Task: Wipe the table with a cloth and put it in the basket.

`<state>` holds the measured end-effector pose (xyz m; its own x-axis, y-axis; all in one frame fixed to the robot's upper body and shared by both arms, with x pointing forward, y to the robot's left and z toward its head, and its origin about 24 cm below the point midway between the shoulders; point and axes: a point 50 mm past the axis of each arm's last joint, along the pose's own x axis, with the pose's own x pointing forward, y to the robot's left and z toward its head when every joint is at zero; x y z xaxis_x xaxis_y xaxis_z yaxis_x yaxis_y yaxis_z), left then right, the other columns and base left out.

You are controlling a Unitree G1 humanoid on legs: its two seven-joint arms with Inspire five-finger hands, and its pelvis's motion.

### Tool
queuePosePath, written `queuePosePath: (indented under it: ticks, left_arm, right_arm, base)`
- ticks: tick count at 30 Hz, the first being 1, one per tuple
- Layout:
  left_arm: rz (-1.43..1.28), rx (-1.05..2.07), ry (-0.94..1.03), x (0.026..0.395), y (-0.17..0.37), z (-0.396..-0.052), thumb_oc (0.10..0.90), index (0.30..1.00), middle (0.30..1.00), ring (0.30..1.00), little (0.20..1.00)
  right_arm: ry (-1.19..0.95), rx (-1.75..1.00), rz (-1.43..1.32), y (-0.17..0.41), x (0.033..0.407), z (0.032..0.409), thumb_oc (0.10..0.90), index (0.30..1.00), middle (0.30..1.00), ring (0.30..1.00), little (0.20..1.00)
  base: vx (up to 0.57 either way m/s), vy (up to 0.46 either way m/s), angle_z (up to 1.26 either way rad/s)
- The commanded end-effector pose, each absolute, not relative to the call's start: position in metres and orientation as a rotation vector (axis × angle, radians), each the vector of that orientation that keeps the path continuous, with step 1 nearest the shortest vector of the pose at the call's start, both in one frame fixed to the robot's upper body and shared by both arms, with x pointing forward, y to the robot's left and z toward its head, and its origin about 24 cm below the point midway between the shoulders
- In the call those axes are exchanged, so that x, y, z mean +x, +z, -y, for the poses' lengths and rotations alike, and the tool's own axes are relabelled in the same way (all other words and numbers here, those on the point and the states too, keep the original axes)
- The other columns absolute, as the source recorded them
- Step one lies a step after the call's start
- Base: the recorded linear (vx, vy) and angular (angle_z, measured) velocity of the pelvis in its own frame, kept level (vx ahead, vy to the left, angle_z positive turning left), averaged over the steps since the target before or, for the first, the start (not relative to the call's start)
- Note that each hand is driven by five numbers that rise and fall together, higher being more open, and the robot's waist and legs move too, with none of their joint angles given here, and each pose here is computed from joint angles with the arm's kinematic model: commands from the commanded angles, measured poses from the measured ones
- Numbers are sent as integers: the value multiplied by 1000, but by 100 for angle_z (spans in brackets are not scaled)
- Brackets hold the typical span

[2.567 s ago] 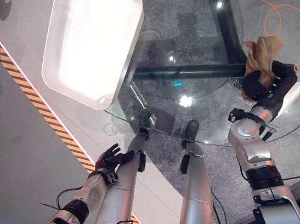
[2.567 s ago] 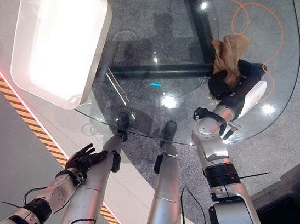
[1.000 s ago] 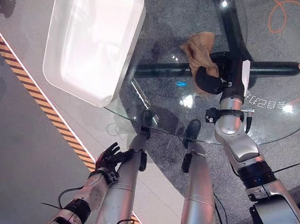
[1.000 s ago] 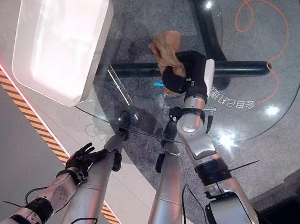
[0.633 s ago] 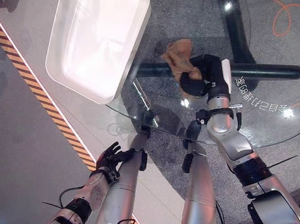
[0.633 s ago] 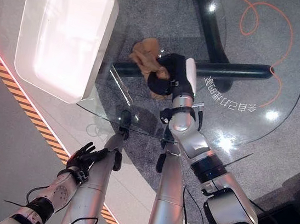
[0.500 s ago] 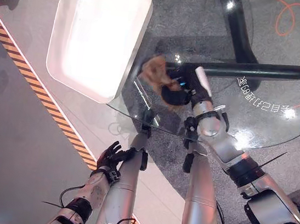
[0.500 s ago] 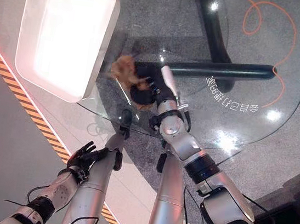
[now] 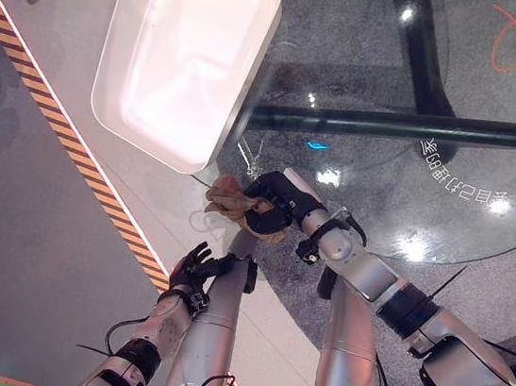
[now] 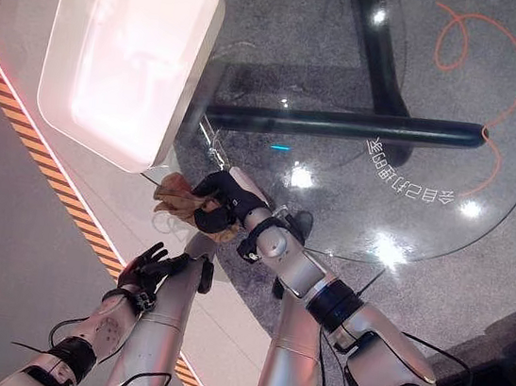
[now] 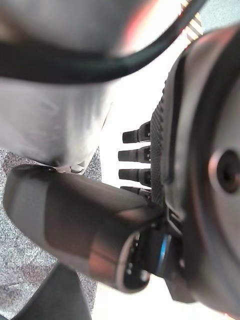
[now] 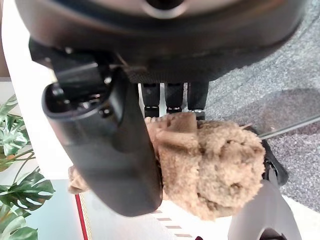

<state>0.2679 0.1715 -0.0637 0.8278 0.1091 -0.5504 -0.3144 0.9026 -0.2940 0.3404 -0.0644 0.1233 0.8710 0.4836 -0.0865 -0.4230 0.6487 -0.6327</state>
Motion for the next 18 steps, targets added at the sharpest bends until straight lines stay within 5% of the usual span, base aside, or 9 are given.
queuePosePath:
  ticks: [1, 18]
  left_arm:
    - [-666, -370, 260, 238, -88, -173, 800, 900, 900, 900, 900]
    - [-647, -396, 277, 234, -89, -171, 800, 900, 900, 900, 900]
  right_arm:
    - [650, -557, 322, 156, 311, 26, 100, 300, 300, 300, 200]
    - [135, -369, 449, 198, 337, 87, 100, 300, 300, 300, 200]
  base:
    - [0, 0, 0]
    - [0, 0, 0]
